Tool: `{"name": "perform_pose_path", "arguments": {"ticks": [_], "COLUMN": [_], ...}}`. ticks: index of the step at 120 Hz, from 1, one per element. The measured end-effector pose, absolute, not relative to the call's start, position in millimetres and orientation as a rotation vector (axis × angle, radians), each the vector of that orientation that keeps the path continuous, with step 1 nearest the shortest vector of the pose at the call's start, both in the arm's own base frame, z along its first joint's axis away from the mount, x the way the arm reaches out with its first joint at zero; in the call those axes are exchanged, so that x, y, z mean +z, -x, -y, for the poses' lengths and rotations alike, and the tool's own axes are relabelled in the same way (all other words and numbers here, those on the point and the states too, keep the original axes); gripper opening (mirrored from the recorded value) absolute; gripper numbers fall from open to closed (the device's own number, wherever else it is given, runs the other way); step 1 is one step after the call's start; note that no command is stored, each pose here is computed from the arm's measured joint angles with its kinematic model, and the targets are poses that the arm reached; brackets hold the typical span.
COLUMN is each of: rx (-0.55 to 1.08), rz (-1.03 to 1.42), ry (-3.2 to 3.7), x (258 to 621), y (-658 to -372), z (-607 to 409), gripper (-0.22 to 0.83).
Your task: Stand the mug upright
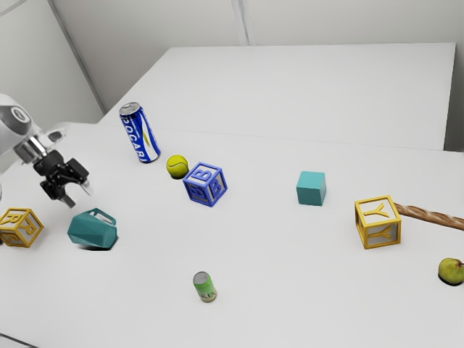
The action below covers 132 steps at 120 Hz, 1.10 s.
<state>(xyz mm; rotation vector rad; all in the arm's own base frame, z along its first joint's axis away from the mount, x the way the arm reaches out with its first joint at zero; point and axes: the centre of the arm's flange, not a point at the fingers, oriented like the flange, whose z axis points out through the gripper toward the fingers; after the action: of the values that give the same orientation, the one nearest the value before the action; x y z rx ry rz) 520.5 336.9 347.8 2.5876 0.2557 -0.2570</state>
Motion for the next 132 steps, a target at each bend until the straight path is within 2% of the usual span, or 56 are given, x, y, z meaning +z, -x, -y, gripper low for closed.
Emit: {"name": "perform_pose_path", "arguments": {"ticks": [25, 58, 99, 118, 132], "rx": [-0.284, -0.270, -0.223, -0.236, -0.236], "rz": [-0.246, -0.235, -0.177, -0.151, -0.136], "ry": [-2.550, -2.500, -2.503, -2.495, -2.496], "x": [323.8, 301.4, 322.3, 325.9, 330.9], "y": [-488.5, -476.8, -485.1, -493.1, -499.0], "z": [-326.4, -312.9, -298.2, -283.5, -275.5], "gripper": [0.62, 0.59, 0.26, 0.04, -0.07]}}
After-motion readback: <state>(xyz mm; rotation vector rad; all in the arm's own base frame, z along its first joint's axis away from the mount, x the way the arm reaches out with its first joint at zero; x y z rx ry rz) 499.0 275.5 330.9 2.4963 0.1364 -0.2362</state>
